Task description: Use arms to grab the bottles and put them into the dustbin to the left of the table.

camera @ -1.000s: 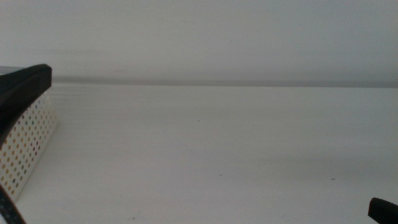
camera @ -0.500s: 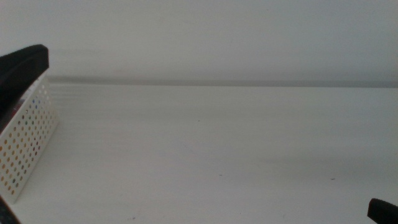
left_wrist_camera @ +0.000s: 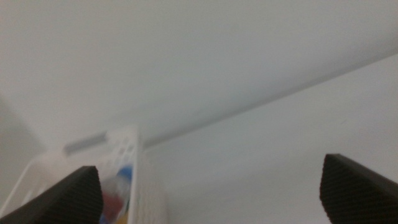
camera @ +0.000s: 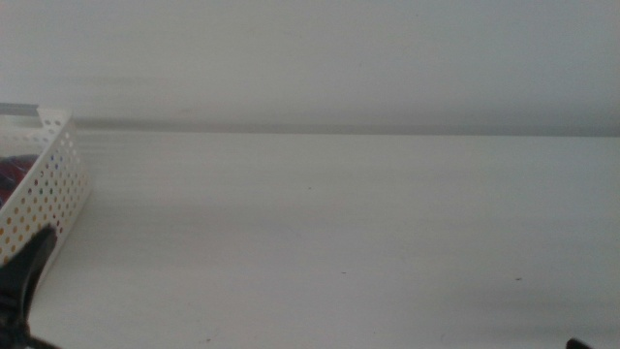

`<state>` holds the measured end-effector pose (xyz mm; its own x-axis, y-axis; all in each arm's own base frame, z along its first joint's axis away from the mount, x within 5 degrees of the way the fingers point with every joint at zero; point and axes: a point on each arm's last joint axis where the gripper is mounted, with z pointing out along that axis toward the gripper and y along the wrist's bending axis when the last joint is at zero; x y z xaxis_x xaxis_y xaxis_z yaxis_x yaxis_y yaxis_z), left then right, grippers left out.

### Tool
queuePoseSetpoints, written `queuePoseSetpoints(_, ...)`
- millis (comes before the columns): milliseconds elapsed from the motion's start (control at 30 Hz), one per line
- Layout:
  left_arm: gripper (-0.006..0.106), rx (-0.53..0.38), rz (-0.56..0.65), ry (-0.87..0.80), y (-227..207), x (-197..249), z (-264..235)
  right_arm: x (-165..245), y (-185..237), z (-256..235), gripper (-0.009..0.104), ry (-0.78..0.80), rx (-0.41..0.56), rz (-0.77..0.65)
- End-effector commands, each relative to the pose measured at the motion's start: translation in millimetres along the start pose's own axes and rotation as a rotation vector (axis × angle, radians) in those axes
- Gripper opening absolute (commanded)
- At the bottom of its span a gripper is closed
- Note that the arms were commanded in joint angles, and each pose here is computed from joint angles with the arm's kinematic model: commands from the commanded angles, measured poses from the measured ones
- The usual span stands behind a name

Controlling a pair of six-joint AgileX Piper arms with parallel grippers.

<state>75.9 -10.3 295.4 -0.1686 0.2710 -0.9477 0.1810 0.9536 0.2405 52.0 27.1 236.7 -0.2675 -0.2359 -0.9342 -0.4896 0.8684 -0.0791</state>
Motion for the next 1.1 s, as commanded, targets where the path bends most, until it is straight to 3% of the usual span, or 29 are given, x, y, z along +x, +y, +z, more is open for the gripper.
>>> queuePoseSetpoints(0,0.094,-0.052,-0.014,-0.005,-1.5,19.8,-4.1,11.6,-5.6,0.7,0.093,-0.035,0.113,0.028)
queuePoseSetpoints(133,0.094,-0.121,-0.026,-0.009,-6.8,54.6,-7.0,30.0,-12.0,0.1,0.093,-0.09,0.282,0.072)
queuePoseSetpoints(333,0.094,-0.179,-0.038,-0.024,-13.3,86.3,-9.3,44.3,-15.4,0.3,0.093,-0.094,0.399,0.107)
queuePoseSetpoints(600,0.094,-0.209,-0.039,-0.101,-17.4,108.5,0.8,59.0,-16.6,11.1,0.093,-0.138,0.411,0.093)
queuePoseSetpoints(1067,0.094,-0.193,-0.051,-0.054,-18.7,112.1,1.1,58.1,-17.1,11.1,0.093,-0.153,0.418,0.075)
